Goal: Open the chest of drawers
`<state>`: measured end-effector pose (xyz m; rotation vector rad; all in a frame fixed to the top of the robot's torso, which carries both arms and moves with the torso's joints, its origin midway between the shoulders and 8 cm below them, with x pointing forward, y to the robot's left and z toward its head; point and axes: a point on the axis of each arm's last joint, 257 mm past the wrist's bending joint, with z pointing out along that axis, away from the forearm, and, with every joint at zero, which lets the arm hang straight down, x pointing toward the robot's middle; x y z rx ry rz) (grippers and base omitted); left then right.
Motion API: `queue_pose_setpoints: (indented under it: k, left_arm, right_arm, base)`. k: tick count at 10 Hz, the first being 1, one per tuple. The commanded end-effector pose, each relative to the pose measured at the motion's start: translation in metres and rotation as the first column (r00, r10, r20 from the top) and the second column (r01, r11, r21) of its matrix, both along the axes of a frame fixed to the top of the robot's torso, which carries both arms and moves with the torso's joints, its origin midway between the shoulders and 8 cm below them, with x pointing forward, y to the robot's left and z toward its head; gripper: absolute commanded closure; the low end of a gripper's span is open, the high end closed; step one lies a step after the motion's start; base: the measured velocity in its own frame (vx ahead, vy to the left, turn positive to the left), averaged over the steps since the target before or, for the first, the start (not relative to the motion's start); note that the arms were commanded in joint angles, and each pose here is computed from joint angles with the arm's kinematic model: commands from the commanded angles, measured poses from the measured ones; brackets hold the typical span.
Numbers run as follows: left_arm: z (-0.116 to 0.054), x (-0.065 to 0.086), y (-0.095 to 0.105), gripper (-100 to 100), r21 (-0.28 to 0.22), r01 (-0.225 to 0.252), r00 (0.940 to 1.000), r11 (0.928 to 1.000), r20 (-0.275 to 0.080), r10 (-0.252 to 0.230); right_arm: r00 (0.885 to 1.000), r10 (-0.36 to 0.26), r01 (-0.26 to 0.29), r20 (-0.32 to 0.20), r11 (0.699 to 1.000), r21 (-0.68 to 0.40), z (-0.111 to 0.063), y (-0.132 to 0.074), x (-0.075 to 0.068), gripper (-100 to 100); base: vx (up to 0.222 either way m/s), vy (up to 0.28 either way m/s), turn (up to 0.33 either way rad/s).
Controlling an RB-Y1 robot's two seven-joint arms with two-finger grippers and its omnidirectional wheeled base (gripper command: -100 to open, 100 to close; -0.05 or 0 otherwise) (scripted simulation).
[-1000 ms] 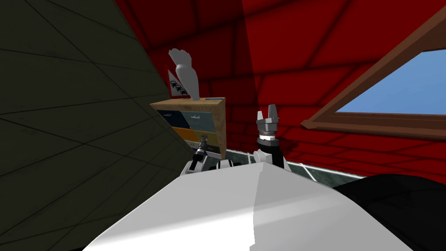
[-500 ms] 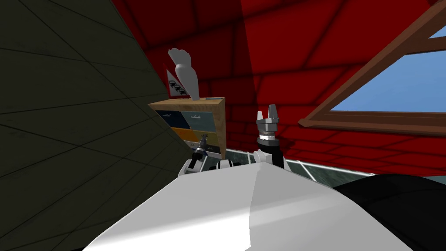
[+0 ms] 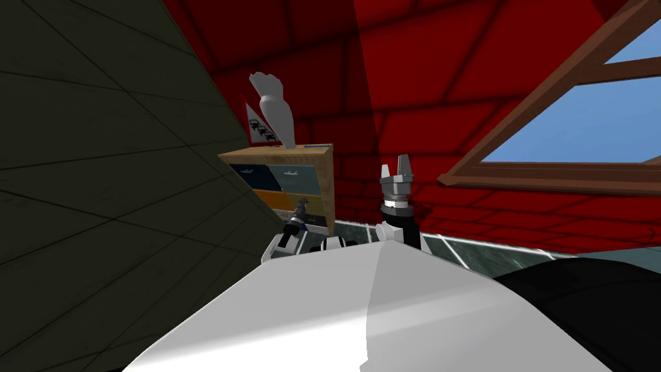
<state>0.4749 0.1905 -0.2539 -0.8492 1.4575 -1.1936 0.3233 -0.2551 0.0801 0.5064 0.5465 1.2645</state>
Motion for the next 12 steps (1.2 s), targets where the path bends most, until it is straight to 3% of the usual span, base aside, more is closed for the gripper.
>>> queue_pose_setpoints:
  k: [1, 12]
  left_arm:
    - [0.0024, 0.0021, 0.001, -100, 0.006, 0.0, 0.9998, 1.0, -0.021, 0.0]
    - [0.0066, 0.0069, 0.0078, -100, 0.032, -0.012, 0.9939, 0.9994, -0.109, 0.015]
  right_arm:
    - [1.0, 0.0, 0.0, 0.0, 1.0, 0.0, 0.0, 0.0, 0.0, 0]
    - [1.0, 0.0, 0.0, 0.0, 1.0, 0.0, 0.0, 0.0, 0.0, 0]
  base:
    - [-0.013, 0.025, -0.045]
    - [-0.014, 0.027, -0.045]
